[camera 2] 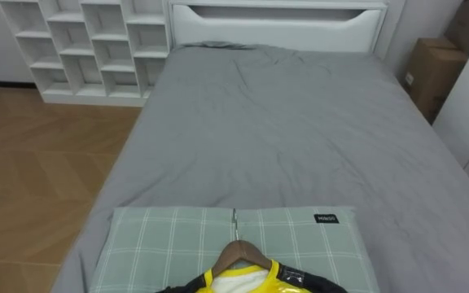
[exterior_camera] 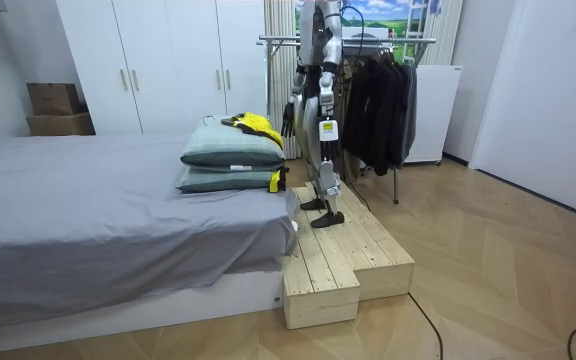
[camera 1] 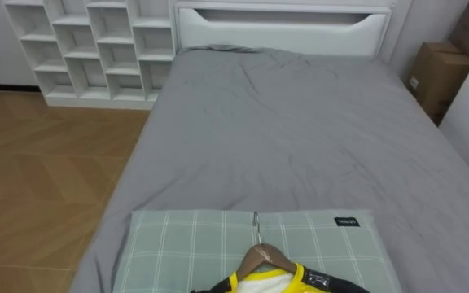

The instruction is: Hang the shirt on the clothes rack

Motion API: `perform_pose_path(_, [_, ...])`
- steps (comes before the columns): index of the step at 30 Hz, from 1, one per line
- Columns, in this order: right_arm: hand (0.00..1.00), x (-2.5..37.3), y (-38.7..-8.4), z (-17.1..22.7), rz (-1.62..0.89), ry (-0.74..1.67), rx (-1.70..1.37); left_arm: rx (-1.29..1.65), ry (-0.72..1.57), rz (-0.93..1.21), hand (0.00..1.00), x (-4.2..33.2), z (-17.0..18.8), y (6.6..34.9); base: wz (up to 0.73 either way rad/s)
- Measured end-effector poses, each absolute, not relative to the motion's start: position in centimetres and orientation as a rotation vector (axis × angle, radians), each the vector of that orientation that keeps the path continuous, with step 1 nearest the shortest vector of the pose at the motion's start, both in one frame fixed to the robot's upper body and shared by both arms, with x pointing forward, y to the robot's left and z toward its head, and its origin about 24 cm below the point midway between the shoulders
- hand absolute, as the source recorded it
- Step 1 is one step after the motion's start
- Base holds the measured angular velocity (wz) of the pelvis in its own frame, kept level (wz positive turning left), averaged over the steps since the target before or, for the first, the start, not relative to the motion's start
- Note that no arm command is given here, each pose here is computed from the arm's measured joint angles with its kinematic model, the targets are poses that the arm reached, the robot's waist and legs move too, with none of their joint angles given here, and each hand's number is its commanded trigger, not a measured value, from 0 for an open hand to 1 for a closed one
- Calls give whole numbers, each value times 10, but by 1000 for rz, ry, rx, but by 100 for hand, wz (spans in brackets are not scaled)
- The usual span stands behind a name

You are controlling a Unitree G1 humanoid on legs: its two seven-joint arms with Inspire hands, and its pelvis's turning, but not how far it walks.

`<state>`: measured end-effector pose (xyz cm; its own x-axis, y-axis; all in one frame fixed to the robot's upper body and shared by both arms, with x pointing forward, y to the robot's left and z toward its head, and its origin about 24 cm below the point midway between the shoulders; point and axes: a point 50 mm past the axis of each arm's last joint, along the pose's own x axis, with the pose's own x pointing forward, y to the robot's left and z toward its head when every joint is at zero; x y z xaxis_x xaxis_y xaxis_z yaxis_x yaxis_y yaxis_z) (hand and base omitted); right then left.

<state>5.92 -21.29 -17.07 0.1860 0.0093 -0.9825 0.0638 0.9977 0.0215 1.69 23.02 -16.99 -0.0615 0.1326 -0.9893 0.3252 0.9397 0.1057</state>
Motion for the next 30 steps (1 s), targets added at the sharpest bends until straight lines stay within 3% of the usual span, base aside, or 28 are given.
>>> perform_pose_path(10, [0,60,-213,-170,-43,1361,64,268,1618,3,0,4,-171,229,-5])
perform_pose_path(17, [0,57,-215,-171,-61,1372,56,203,1582,254,0,2,-169,237,1])
perform_pose_path(24, [0,55,-223,-170,-112,1345,52,230,1330,612,0,32,-153,270,3])
perform_pose_path(30, [0,55,-227,-169,-131,1340,26,437,1089,745,0,68,-130,288,3])
